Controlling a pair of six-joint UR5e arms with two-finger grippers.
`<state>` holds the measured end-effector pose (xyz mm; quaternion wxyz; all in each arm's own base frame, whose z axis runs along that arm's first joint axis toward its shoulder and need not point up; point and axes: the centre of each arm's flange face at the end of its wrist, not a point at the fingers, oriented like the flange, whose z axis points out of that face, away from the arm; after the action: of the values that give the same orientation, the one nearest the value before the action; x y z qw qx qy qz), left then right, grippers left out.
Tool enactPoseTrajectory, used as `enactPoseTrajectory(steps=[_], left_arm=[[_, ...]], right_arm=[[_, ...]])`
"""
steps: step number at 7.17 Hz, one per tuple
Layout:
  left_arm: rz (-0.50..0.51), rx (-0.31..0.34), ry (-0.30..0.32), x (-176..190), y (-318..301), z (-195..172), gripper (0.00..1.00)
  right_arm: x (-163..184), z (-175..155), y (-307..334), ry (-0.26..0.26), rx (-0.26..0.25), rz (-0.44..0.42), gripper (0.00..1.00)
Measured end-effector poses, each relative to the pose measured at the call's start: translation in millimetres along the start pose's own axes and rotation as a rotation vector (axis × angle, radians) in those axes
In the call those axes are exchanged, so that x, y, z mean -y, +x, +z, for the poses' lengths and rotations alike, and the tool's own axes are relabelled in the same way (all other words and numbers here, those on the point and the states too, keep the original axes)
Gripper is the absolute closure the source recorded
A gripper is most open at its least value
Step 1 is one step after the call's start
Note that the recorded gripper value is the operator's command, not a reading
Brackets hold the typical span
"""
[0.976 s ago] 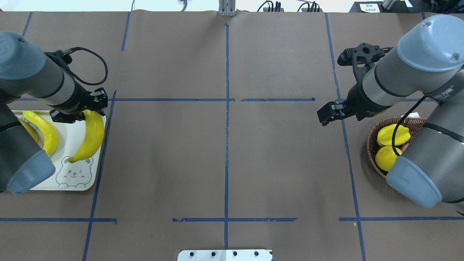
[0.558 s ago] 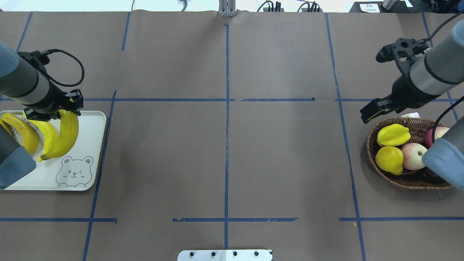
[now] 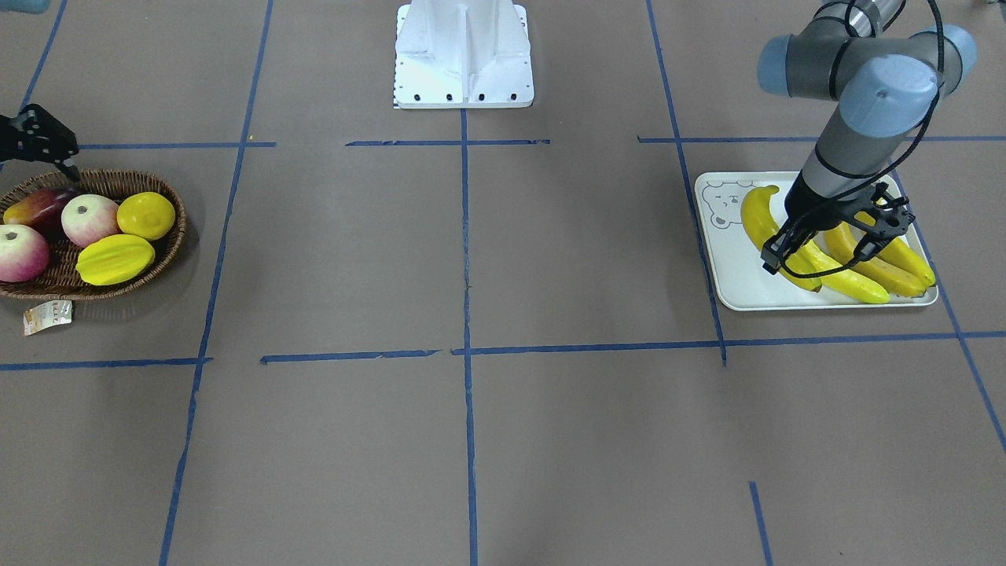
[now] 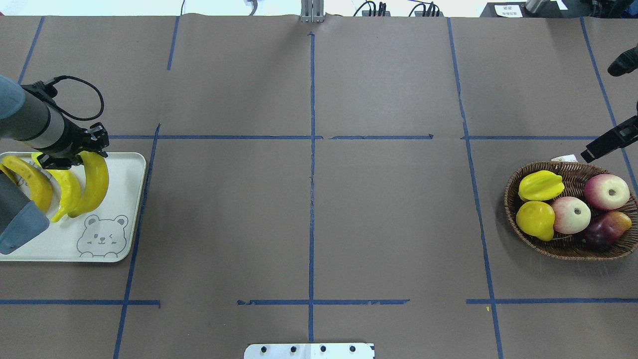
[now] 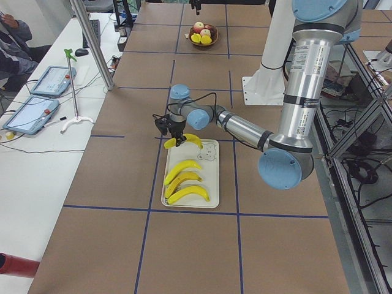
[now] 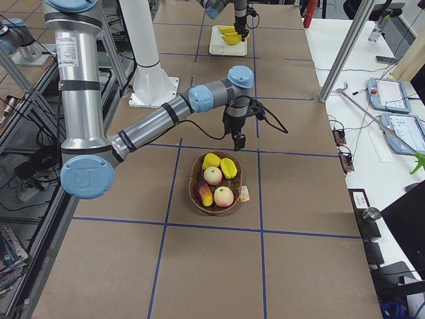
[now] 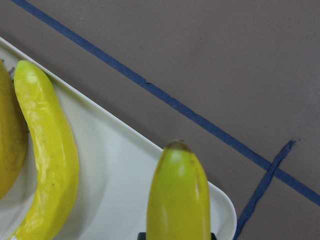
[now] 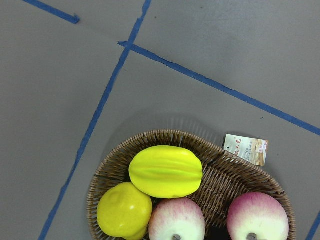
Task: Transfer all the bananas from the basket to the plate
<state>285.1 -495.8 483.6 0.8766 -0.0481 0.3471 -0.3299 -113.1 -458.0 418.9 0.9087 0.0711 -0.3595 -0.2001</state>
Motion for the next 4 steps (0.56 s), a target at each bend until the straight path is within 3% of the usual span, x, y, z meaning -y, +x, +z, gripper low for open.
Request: enactPoseTrajectory(steps=[2,3,4], left_arm=[[-0.097,-0.017,0.004,17.4,-26.0,32.1,1.0],[-0.161,-0.037,0.004,24.3,-37.6,46.9,0.86],[-0.203,-0.051,0.003,28.8,-47.4,57.1,0.01]], right_arm=[[-2.9,0.8,6.3,-0.003,0.004,-0.004,0.01],[-3.1,0.7,6.5,-0.003,0.004,-0.005,0.01],[-3.3,0.1,6.3,-0.001,0.005,-0.006,0.01]])
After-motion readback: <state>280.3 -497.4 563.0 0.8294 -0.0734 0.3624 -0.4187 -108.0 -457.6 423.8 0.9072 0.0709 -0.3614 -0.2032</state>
